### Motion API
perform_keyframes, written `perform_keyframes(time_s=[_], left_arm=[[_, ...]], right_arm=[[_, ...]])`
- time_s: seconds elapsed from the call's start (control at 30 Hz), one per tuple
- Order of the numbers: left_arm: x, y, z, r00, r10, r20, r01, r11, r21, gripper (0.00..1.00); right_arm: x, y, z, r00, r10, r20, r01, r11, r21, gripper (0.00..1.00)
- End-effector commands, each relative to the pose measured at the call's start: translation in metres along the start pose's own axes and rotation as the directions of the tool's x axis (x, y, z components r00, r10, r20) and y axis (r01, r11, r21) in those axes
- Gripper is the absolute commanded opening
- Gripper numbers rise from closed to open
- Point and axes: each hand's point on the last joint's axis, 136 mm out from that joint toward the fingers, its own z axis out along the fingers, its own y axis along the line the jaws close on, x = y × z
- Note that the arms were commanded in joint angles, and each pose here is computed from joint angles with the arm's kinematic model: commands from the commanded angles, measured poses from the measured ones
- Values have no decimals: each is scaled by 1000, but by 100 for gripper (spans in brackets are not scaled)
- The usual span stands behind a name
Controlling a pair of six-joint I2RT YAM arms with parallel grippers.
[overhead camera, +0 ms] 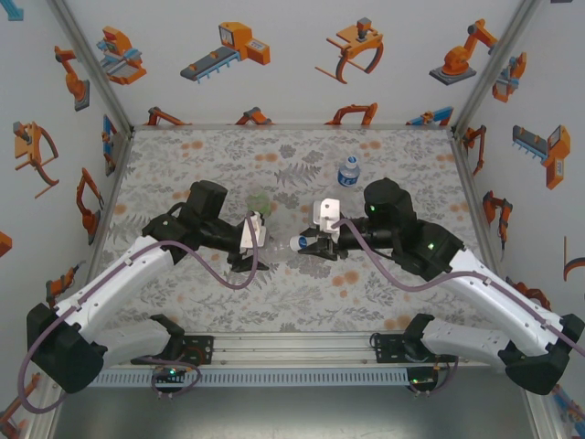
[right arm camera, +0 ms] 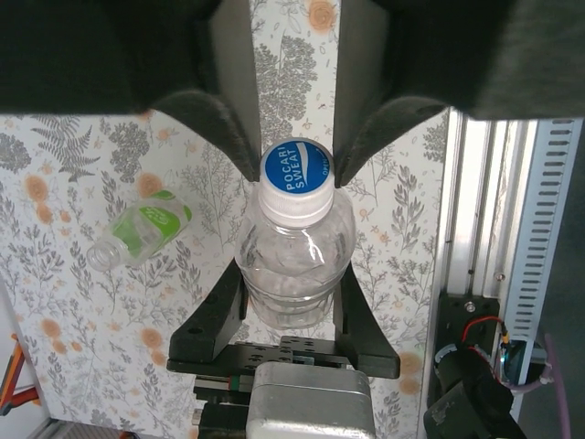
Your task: Screw on the bottle caps
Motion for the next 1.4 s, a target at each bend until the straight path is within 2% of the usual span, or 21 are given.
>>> perform_keyframes(time_s=[0.0, 0.07, 0.1, 0.13, 0.2, 0.27, 0.37, 0.43, 0.6, 0.7, 0.73, 0.83, 0.9, 0.93, 1.0, 1.1, 1.2, 1.37], left_arm=[[-13, -5, -5, 999, 32, 39, -33, 999, 17, 3], [-12, -4, -4, 999, 30, 36, -31, 999, 16, 3], [-12, -3, -4, 999, 29, 34, -29, 999, 14, 3], [-11, -3, -4, 999, 24, 32, -25, 1000, 15, 3], [-11, -3, -4, 999, 25, 30, -25, 1000, 13, 3], [-11, -3, -4, 999, 21, 29, -22, 1000, 14, 3], [-10, -2, -3, 999, 17, 28, -18, 1000, 15, 3], [-11, -2, -3, 999, 19, 30, -20, 1000, 14, 3], [-11, -2, -3, 999, 16, 29, -16, 1000, 17, 3], [-10, -1, -2, 1000, 12, 28, -13, 1000, 19, 3], [-10, -1, -2, 1000, 11, 28, -11, 1000, 20, 3], [-11, -1, -2, 1000, 9, 30, -10, 1000, 19, 3], [-10, 1, -2, 1000, 4, 20, -4, 1000, 9, 3], [-9, 2, -3, 1000, -5, 13, 5, 1000, 2, 3], [-8, 8, -3, 1000, -25, -8, 25, 999, -22, 3], [-6, 15, -4, 998, -54, -28, 53, 997, -47, 1], [-5, 19, -4, 997, -67, -29, 65, 996, -61, 0], [-4, 22, -4, 995, -88, -39, 85, 993, -80, 0]], right_arm=[[-6, -1, 0, 1000, -9, 26, 9, 1000, 1, 22], [-6, -4, 0, 999, 38, 28, -38, 999, 15, 13], [-6, -9, 1, 996, 82, 28, -83, 996, 41, 3], [-4, -16, 1, 989, 145, 30, -147, 986, 76, 0], [-1, -29, 2, 962, 268, 48, -272, 951, 146, 0], [2, -43, 0, 908, 409, 90, -419, 883, 213, 0], [11, -63, -4, 769, 615, 177, -637, 711, 297, 0], [20, -72, -7, 647, 727, 229, -754, 566, 333, 0], [33, -80, -12, 359, 873, 332, -909, 245, 337, 0], [33, -80, -9, 239, 902, 360, -947, 135, 291, 0], [32, -80, -8, 219, 905, 363, -952, 118, 281, 0], [26, -81, -4, 208, 911, 357, -960, 119, 255, 0], [24, -82, -4, 228, 908, 352, -955, 139, 261, 0], [24, -82, -5, 238, 906, 350, -952, 147, 268, 3], [25, -81, -8, 253, 901, 352, -946, 155, 283, 19], [30, -82, -10, 269, 895, 356, -939, 161, 303, 36], [34, -84, -8, 278, 891, 358, -935, 165, 315, 42], [37, -85, -4, 284, 891, 353, -932, 171, 318, 43]])
